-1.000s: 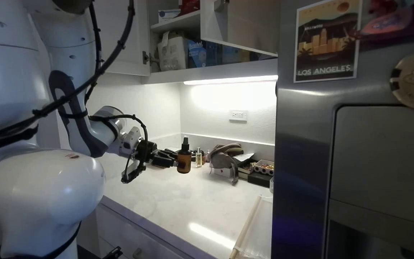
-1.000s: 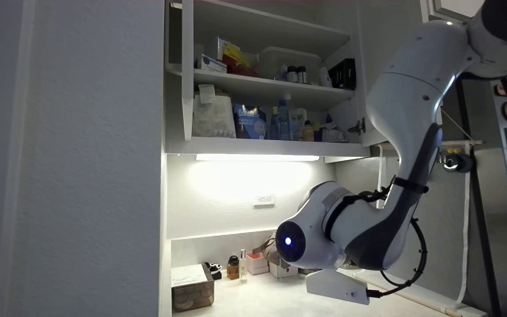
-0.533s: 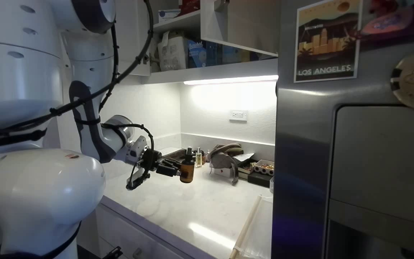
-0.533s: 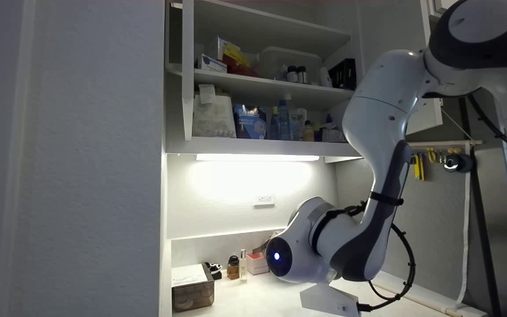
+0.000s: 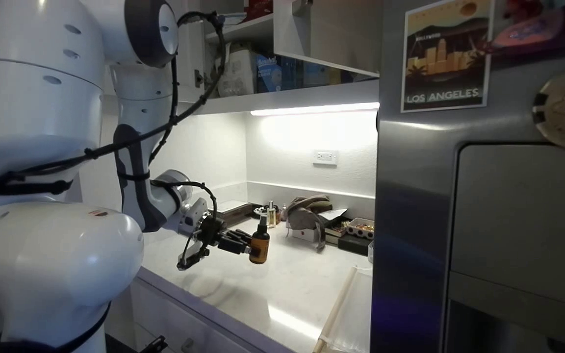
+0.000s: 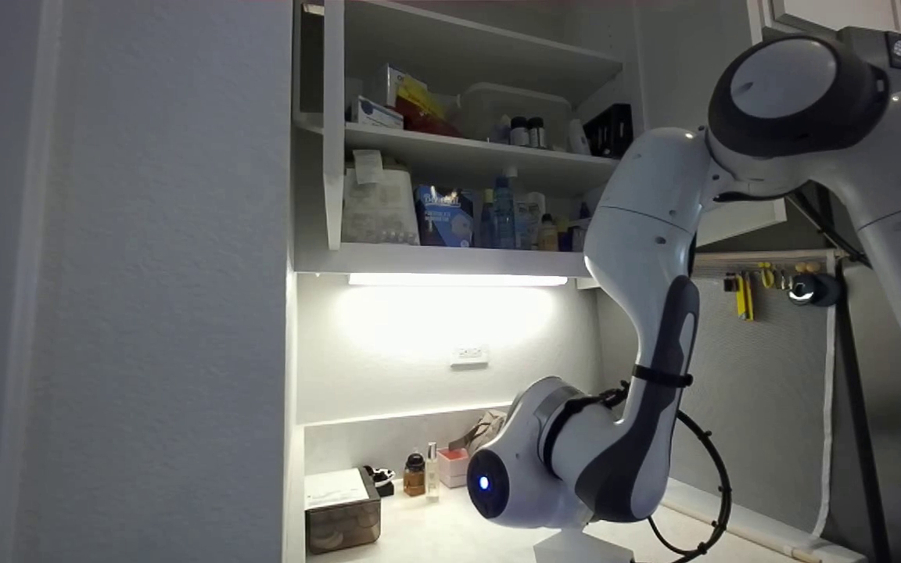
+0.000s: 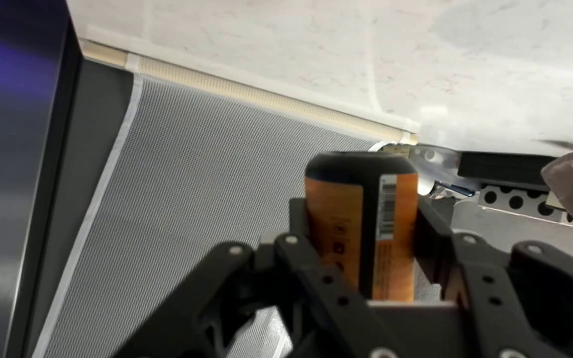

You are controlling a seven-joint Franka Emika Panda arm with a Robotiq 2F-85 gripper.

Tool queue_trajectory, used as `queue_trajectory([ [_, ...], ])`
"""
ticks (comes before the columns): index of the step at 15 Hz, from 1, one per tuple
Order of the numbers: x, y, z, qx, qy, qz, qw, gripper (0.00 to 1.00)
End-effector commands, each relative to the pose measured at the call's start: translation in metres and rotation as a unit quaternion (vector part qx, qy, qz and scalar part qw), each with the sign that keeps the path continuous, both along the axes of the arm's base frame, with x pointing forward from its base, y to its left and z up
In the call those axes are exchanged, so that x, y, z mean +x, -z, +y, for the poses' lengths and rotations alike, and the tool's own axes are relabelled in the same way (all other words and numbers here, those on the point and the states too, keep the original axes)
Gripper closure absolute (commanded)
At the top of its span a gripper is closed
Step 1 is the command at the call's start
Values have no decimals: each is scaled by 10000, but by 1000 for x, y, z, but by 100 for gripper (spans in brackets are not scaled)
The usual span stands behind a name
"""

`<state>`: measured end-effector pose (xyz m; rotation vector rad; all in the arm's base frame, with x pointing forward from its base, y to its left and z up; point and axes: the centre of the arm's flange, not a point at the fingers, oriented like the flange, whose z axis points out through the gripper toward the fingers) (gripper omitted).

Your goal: Open the right cupboard door, take the brown bottle out of the cupboard, and put it on the counter

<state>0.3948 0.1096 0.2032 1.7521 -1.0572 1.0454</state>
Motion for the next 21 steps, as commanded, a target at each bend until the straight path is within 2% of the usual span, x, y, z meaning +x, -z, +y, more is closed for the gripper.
queue_trajectory([
  [1,10,13,-1,-116,48,-111,9999,73],
  [9,14,33,-6,-101,112,-183,9997,73],
  [20,19,39,-10,-64,167,-186,9997,73],
  [21,19,39,-9,-59,166,-194,9997,49],
])
